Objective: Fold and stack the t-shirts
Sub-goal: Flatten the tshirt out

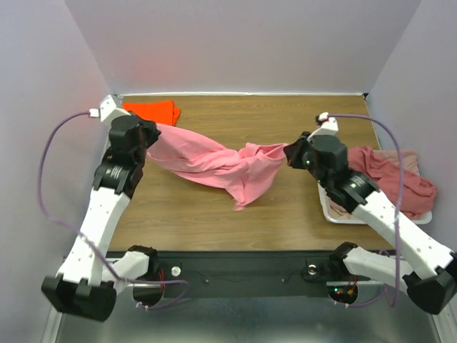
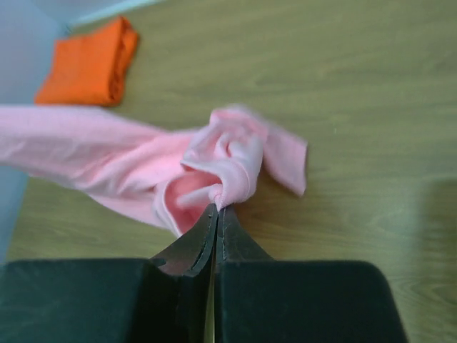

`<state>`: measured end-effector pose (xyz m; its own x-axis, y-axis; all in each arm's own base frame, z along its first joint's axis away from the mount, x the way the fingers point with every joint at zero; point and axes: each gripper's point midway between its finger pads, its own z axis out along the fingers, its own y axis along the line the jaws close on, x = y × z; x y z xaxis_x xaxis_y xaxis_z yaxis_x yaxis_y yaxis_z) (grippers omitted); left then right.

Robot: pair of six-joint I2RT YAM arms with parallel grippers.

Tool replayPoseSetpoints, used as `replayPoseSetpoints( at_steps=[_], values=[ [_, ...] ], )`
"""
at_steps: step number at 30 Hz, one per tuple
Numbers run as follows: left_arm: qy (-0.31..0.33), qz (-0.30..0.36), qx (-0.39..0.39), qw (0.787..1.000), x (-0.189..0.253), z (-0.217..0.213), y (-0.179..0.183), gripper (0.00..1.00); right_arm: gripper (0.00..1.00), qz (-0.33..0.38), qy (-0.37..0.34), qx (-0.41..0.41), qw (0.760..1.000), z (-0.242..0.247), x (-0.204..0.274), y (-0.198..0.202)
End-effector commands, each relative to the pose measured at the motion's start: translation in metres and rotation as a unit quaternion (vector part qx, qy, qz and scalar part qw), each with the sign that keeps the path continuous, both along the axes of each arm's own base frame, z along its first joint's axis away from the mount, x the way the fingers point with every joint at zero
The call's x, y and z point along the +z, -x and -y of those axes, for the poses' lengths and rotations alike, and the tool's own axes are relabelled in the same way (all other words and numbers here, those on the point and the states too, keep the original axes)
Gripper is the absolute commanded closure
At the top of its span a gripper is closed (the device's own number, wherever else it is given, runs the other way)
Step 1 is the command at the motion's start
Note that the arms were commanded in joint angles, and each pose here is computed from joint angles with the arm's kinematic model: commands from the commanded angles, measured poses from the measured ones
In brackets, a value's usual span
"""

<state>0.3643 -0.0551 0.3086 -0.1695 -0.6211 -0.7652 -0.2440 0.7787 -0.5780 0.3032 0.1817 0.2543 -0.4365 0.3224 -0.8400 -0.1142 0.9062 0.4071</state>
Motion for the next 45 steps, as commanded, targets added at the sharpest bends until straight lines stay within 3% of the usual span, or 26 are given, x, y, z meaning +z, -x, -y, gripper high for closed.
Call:
replayPoseSetpoints(
  at_steps=[1,8,14,20,26,28,29,30,34,35,36,39,40,42,43,45],
  values=[
    [0.004,0.039,0.062,0.997,0.042,-0.030,0.041,1.00,1.00,0.090,-0.007,-0.043,0.995,0.033,0.082,0.011],
    [0.044,0.146,0.065,0.986,0.125,-0.047,0.116,1.00,1.00,0.172,-0.051,-0.003,0.984,0.042,0.170,0.043],
    [0.053,0.151,0.097,0.982,0.128,-0.061,0.137,1.00,1.00,0.194,-0.071,0.003,0.979,0.050,0.194,0.059],
    [0.037,0.064,0.108,0.991,0.069,-0.052,0.088,1.00,1.00,0.130,-0.032,-0.023,0.991,0.037,0.146,0.026],
    [0.005,-0.084,0.111,0.990,-0.040,-0.048,-0.004,1.00,1.00,0.052,0.070,-0.105,0.991,0.033,0.081,-0.047],
    [-0.003,-0.117,0.102,0.988,-0.066,-0.048,-0.027,0.99,1.00,0.014,0.080,-0.078,0.994,0.017,0.055,-0.079],
    [-0.004,-0.135,0.101,0.986,-0.078,-0.049,-0.036,0.91,1.00,0.002,0.085,-0.083,0.993,0.026,0.044,-0.098],
    [-0.004,-0.172,0.094,0.981,-0.103,-0.049,-0.054,0.72,0.99,-0.001,0.072,-0.056,0.996,0.017,0.040,-0.112],
    [-0.018,-0.233,0.081,0.969,-0.144,-0.050,-0.089,0.43,0.99,-0.036,0.088,-0.034,0.995,0.013,0.000,-0.175],
    [-0.020,-0.241,0.080,0.967,-0.149,-0.051,-0.093,0.17,0.97,-0.046,0.094,-0.036,0.994,0.015,-0.013,-0.197],
    [-0.025,-0.252,0.076,0.964,-0.155,-0.050,-0.100,0.02,0.96,-0.049,0.097,-0.037,0.993,0.015,-0.019,-0.208],
    [-0.026,-0.257,0.075,0.963,-0.159,-0.050,-0.100,0.02,0.70,-0.056,0.114,-0.027,0.992,0.014,-0.037,-0.234],
    [-0.027,-0.257,0.076,0.963,-0.159,-0.050,-0.097,0.02,0.45,-0.058,0.117,-0.027,0.991,0.014,-0.041,-0.237],
    [-0.024,-0.262,0.075,0.962,-0.161,-0.050,-0.081,0.02,0.32,-0.060,0.122,-0.022,0.990,0.013,-0.045,-0.239],
    [-0.020,-0.263,0.078,0.961,-0.162,-0.050,-0.073,0.02,0.18,-0.060,0.124,-0.024,0.990,0.015,-0.045,-0.237],
    [-0.011,-0.272,0.087,0.958,-0.171,-0.052,-0.041,0.02,0.09,-0.063,0.121,-0.024,0.990,0.018,-0.042,-0.225]
  ],
)
